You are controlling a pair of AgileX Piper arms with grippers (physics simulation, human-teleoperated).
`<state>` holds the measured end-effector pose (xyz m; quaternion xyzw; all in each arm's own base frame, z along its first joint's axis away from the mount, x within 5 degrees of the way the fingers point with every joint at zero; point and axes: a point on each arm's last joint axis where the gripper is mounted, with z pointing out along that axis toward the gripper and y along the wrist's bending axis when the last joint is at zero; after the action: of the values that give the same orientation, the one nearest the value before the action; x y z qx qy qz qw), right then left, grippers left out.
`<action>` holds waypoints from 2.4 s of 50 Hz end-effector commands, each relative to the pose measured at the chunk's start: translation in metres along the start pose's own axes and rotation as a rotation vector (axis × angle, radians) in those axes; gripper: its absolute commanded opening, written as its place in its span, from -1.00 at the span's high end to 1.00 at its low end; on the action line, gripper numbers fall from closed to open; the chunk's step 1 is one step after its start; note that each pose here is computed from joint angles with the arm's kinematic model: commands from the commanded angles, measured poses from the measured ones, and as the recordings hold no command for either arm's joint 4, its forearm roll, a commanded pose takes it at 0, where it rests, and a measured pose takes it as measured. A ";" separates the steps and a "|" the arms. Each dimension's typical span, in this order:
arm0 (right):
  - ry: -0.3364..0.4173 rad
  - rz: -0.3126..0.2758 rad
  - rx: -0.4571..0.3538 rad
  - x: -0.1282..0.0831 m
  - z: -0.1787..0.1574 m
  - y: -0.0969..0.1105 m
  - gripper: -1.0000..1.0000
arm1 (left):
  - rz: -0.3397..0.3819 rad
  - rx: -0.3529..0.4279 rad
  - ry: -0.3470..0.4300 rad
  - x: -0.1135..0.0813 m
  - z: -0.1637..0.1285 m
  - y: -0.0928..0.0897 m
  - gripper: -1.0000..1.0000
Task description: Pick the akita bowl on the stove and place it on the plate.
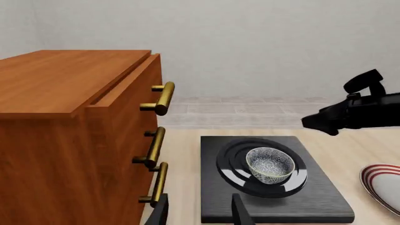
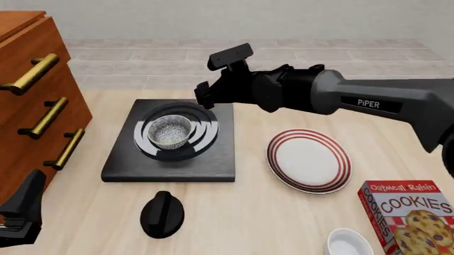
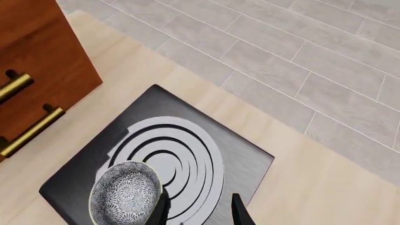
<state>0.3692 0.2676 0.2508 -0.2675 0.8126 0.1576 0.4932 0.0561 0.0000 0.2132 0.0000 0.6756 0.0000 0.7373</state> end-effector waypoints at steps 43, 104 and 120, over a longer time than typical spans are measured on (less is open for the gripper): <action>0.099 0.024 -0.044 0.030 0.048 0.026 -1.00 | 0.000 0.000 0.000 0.000 0.000 0.000 -1.00; 0.200 0.038 -0.060 0.063 0.086 0.041 -1.00 | 0.000 0.000 0.000 0.000 0.000 0.000 -1.00; 0.205 0.042 -0.064 0.068 0.084 0.043 1.00 | 0.000 0.000 0.000 0.000 0.000 0.000 -1.00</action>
<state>0.3845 0.3274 0.1658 -0.2656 0.8556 0.1766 0.4077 0.0561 0.0000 0.2132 0.0000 0.6756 0.0000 0.7373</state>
